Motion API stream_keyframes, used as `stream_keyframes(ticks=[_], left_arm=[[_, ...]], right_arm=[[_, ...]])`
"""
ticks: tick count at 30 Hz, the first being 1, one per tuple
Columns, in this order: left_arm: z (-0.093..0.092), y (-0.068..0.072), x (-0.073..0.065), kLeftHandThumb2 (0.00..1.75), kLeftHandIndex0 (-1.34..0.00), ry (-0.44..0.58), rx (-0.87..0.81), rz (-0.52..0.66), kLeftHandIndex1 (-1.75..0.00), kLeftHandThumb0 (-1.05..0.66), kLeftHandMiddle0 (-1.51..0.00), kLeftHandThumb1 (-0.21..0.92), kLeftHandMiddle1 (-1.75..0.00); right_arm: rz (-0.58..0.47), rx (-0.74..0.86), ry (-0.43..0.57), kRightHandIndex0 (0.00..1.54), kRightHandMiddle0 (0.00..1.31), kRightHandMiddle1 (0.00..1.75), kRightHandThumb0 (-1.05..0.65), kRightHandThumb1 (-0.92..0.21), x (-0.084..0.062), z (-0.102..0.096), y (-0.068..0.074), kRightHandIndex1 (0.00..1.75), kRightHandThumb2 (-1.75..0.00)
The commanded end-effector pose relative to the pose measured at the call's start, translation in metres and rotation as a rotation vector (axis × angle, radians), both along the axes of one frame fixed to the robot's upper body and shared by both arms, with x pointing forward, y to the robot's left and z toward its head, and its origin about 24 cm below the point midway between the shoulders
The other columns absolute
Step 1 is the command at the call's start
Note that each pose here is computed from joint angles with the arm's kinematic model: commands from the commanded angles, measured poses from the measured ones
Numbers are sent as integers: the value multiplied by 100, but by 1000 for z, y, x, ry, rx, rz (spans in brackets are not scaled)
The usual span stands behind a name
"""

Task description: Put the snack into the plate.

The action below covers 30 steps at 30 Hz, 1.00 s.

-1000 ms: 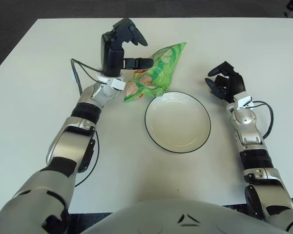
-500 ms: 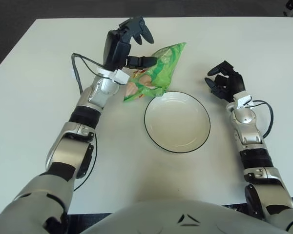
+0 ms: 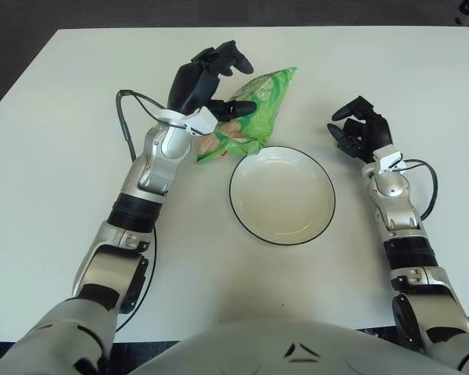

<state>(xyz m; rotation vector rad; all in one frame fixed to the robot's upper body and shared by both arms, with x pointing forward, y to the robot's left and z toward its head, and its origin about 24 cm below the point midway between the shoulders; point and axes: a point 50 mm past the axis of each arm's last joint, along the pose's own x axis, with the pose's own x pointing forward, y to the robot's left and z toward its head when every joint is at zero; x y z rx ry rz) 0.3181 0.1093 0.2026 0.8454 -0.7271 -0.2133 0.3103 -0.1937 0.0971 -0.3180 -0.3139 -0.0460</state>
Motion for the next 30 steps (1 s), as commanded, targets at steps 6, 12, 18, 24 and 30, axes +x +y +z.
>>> stream_keyframes(ticks=[6,12,18,24,30], left_arm=[[9,7,5,41,-34,198,249,-87,-30,-82,-41,92,-9],[9,10,9,45,-29,229,315,-120,-23,-85,-33,92,-1],[5,10,11,51,-26,236,331,-124,-18,-89,-31,92,0],[2,9,11,53,-26,240,342,-119,-15,-91,-30,92,0],[-1,7,11,54,-25,240,364,-103,-13,-93,-26,92,0]], right_arm=[[-47,16,367,84,46,149,-36,-92,-44,-95,-1,173,-29],[-48,9,367,84,45,149,-36,-92,-44,-95,-1,173,-29],[-49,7,366,84,45,149,-36,-92,-44,-95,-1,173,-29],[-50,4,365,84,45,149,-36,-92,-44,-95,-1,173,-29],[-51,1,365,84,45,149,-37,-92,-44,-95,-2,173,-29]])
